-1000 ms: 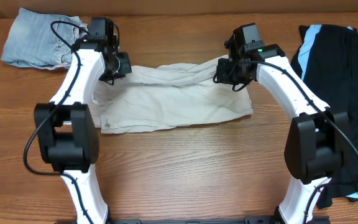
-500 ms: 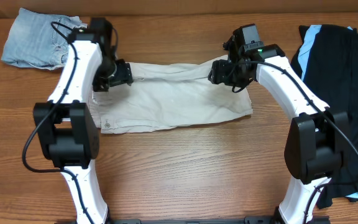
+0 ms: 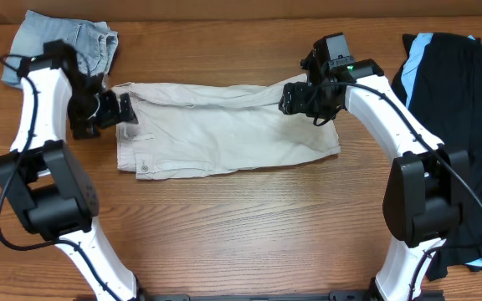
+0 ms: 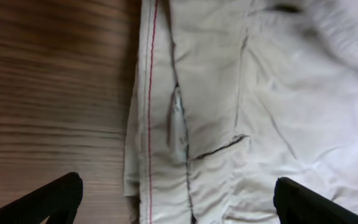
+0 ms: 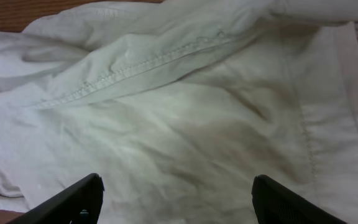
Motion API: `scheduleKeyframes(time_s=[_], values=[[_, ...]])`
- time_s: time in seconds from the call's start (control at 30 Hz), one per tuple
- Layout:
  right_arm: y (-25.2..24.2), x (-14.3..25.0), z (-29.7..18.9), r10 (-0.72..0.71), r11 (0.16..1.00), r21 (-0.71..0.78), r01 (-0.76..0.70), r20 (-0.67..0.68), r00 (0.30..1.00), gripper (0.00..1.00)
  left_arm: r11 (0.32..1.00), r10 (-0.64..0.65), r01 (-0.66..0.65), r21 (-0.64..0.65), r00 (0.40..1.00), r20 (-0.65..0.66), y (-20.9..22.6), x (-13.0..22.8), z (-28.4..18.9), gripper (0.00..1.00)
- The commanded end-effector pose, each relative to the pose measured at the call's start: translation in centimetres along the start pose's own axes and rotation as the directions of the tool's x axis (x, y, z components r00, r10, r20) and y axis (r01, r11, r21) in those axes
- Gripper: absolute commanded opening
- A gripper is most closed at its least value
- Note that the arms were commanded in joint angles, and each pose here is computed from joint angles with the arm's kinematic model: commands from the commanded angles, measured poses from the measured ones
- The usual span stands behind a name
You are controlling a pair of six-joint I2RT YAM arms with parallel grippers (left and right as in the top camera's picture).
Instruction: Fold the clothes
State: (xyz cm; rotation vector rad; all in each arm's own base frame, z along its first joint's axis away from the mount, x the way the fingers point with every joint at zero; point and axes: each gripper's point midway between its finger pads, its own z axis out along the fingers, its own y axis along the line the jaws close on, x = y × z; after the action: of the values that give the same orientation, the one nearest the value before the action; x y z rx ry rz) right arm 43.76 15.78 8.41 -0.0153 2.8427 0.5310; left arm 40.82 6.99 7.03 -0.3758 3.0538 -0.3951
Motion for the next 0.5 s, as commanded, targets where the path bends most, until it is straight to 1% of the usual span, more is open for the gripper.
scheduleKeyframes(time_s=[0.0, 0.17, 0.33, 0.47], values=[[0.3, -0.7, -0.7, -0.013, 1.0, 0.004, 0.013, 0.023, 1.0, 0.8, 0.985, 0.119, -0.122, 0.121, 0.992, 0.029, -0.5, 0.7, 0.9, 1.0], [0.2, -0.2, -0.6, -0.03, 0.999, 0.009, 0.03, 0.005, 1.0, 0.82, 0.982, 0.096, -0.105, 0.156, 0.993, 0.065, 0.6, 0.6, 2.7, 1.0], [0.1, -0.1, -0.7, -0.028, 1.0, 0.01, 0.028, 0.001, 1.0, 0.82, 0.981, 0.101, -0.114, 0.154, 0.991, 0.092, 1.1, 0.6, 4.6, 1.0], [0.1, -0.1, -0.7, -0.035, 0.999, 0.011, 0.035, -0.001, 0.999, 0.85, 0.982, 0.088, -0.102, 0.158, 0.992, 0.092, 1.3, 1.0, 5.6, 1.0]])
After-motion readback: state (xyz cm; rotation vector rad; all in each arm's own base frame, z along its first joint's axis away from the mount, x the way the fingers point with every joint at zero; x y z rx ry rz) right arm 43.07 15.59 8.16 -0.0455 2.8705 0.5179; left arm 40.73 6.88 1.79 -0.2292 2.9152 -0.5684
